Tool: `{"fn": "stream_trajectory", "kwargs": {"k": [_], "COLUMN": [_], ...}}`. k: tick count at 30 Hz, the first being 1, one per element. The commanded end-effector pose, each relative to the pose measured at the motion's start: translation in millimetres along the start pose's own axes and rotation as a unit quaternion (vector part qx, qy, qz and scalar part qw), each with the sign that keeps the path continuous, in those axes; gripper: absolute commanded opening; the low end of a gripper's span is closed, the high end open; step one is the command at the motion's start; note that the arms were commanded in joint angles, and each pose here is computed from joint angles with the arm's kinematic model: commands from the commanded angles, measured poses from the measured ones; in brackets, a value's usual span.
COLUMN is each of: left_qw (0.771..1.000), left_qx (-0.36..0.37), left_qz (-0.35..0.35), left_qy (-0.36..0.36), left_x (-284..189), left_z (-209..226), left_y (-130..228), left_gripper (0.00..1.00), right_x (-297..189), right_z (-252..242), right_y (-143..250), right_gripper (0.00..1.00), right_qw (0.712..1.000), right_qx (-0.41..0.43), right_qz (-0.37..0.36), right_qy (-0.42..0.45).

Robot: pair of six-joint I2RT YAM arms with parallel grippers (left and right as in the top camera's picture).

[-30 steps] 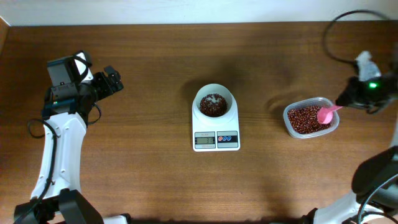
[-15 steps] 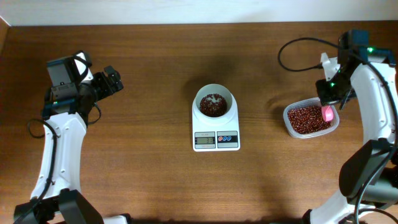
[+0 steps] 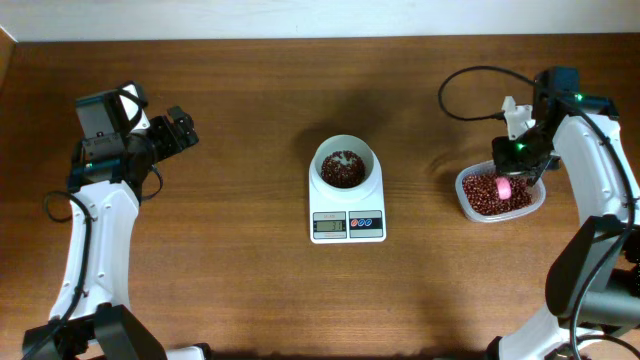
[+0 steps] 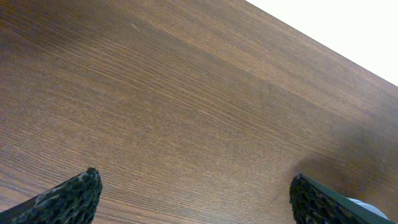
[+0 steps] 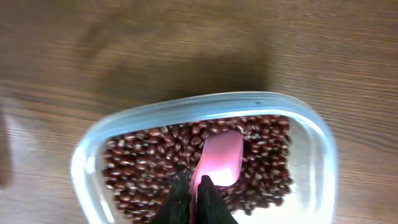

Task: Scoop item into bowl and weigh 50g on scale
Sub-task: 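Drag the pink scoop through the beans to fill it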

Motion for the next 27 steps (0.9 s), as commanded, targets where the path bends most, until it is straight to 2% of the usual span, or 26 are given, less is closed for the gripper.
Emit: {"fn": "stream_trajectory", "kwargs": {"k": [1,6,11,15,20,27], "left_qw": [1.000,1.000,1.000,1.000,1.000,1.000], "left_qx": [-0.005,-0.005,-0.005,-0.005,-0.005,-0.005], "left_qz": [-0.007,-0.007,-0.007,-0.007,-0.007,-0.007], "left_qy": [-0.004,-0.004,-0.004,-0.004,-0.004,-0.004], "left_x": [-1.9,-1.9,-1.9,-1.9,-1.9,-1.9], "left_z": [1.5,1.5,1.5,1.5,1.5,1.5], "left_y": [-5.5,-5.5,-5.5,-5.5,-5.5,-5.5], "left_gripper": [0.99,0.99,0.99,0.99,0.99,0.99], "right_x": [-3.9,-10.4,-23.4,-25.4,-28.8,-31.1], "right_z": [7.7,-11.5,-36.5,-58.1,-64.1,-83.5], "right_y": [3.6,8.3,15.2,24.8,32.2,42.1], "right_gripper": [0.04,0.04,0.04,0.04,0.04,0.04], "right_qw": [0.998,0.988,0.966,0.960,0.949,0.939], "right_qx": [0.038,0.092,0.146,0.179,0.167,0.189], "right_qz": [0.000,-0.002,-0.019,-0.017,-0.034,-0.049], "right_qy": [-0.050,-0.121,-0.213,-0.214,-0.266,-0.284]}}
Point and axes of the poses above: each gripper's point midway between its finger pads, its own x axis out along the fingers, its own z axis along the line the jaws close on, y = z × x, the point moved 5 cm from there along -x, back along the fingers, and after that the axes turned 9 degrees about x, right-handed, at the moved point
